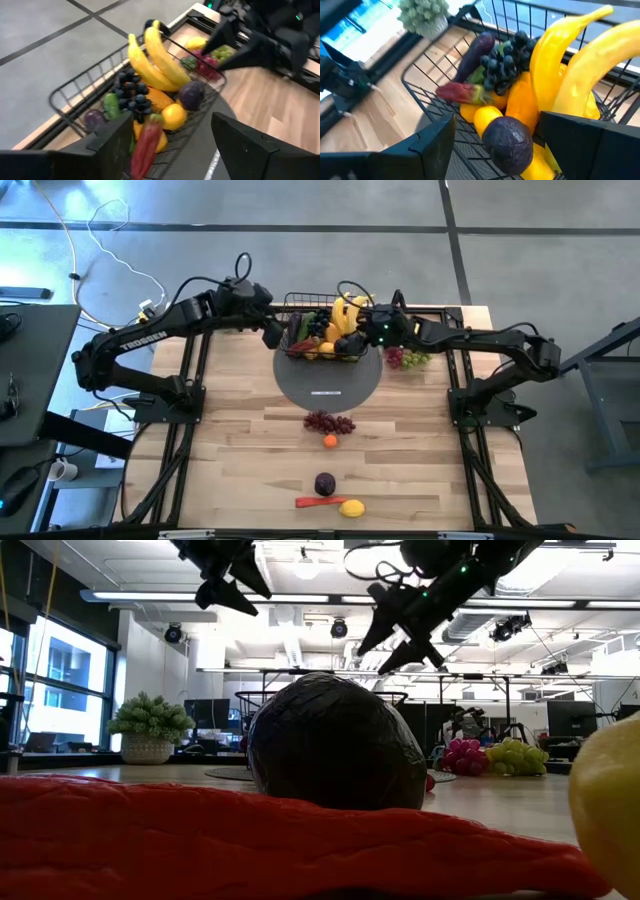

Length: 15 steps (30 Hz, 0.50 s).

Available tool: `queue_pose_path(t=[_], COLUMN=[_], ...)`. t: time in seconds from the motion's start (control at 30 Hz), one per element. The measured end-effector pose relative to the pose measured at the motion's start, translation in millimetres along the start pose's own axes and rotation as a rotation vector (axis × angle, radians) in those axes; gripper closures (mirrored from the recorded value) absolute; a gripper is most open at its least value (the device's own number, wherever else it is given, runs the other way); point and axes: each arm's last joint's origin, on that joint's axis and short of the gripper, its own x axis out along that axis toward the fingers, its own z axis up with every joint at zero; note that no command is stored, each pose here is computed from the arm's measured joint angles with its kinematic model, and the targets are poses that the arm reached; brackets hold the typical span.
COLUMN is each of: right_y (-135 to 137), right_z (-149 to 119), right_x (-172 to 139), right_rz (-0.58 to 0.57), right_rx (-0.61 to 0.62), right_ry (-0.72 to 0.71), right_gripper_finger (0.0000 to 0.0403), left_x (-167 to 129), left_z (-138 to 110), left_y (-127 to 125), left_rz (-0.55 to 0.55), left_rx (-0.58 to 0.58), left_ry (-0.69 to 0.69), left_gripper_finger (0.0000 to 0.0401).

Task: Build produce basket
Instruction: Put the orange into the black wire basket

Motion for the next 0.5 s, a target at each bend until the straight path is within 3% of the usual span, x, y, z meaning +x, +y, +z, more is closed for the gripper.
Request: queue_pose_path(t=[0.3, 0.5], right_y=[10, 20], right_z=[0, -7], right_x=[-23, -38], right_rz=[-0.007, -0.01], right_rx=[0.042, 0.056], right_ry=[-0.031, -0.025], right_gripper_finger=[0.0135, 0.0135], left_x=[-3, -8], left_z=[-8, -17], left_y=[-32, -58], left_rz=[-0.11, -0.291], left_rx=[0.085, 0.14], left_ry=[0.02, 0.063], left_gripper_finger=[0.0142, 0.0142])
